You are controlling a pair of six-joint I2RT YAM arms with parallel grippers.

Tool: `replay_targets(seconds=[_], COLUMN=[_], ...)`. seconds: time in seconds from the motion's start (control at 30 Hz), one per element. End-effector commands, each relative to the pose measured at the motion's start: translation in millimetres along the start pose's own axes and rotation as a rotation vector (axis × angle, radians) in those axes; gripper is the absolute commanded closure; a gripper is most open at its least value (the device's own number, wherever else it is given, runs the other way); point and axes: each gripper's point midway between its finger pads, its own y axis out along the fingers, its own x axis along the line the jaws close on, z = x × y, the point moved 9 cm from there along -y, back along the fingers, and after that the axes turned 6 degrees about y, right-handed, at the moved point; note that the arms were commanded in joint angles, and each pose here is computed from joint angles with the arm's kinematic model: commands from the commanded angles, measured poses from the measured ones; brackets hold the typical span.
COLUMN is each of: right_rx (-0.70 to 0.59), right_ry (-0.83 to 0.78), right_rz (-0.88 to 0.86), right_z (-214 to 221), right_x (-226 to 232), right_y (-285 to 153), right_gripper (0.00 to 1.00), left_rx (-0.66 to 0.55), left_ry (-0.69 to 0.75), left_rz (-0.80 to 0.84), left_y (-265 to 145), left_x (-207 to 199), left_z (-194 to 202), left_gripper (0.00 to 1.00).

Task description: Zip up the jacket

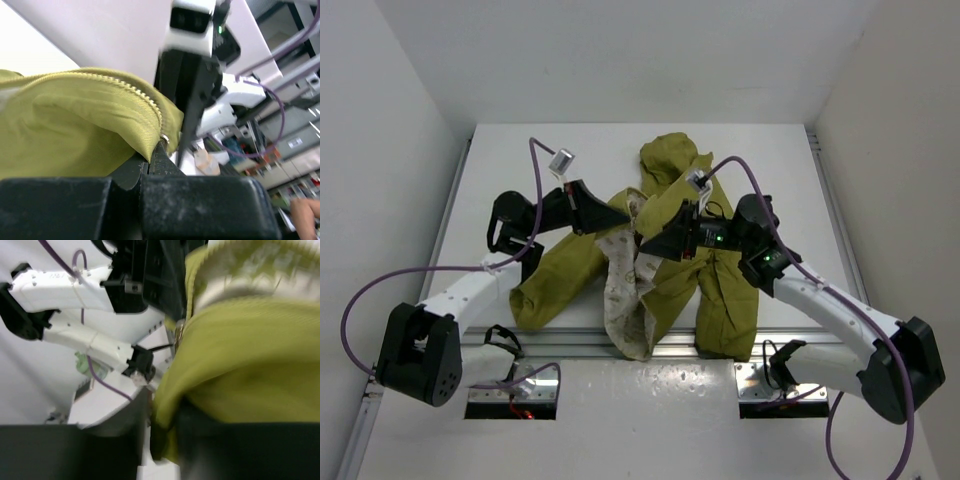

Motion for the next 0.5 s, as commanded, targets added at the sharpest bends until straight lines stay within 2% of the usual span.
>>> replay_targets(seconds=[0.0,0.03,0.07,0.17,0.27,0.4,0.47], right_rx=[0.044,0.037,0.016,-0.023,-0.090,-0.182,-0.189], right_ry=[-0.034,-0.036,-0.022,-0.007,0.016,0.113,0.166], right_rz=[-0.044,-0.044,-0.020,0.006,0.032,0.057,0.071], right_z=[0,-1,-5,-12,-21,-32,-33], right_x=[9,11,7,5,3,2,1], right_y=[-3,-3,-5,-10,-17,-21,-20], right_gripper=[0.67,0.60,0.49,0.38,0.38,0.54,0.56], left_rx=[-0.100,-0.100,-0.102,-0.105,-0.118,-0.125,-0.138], left_ry=[0.144,0.144,0.152,0.135,0.139,0.120,0.117], left_rz=[0.019,0.019,0.023,0.009,0.013,0.009,0.011], left_y=[3,3,2,1,0,-1,-1], left_x=[-17,-17,-20,-15,-17,-16,-17], left_z=[-24,-24,-24,-20,-19,-17,-18], left_gripper=[1.00,1.00,1.00,1.00,1.00,1.00,1.00])
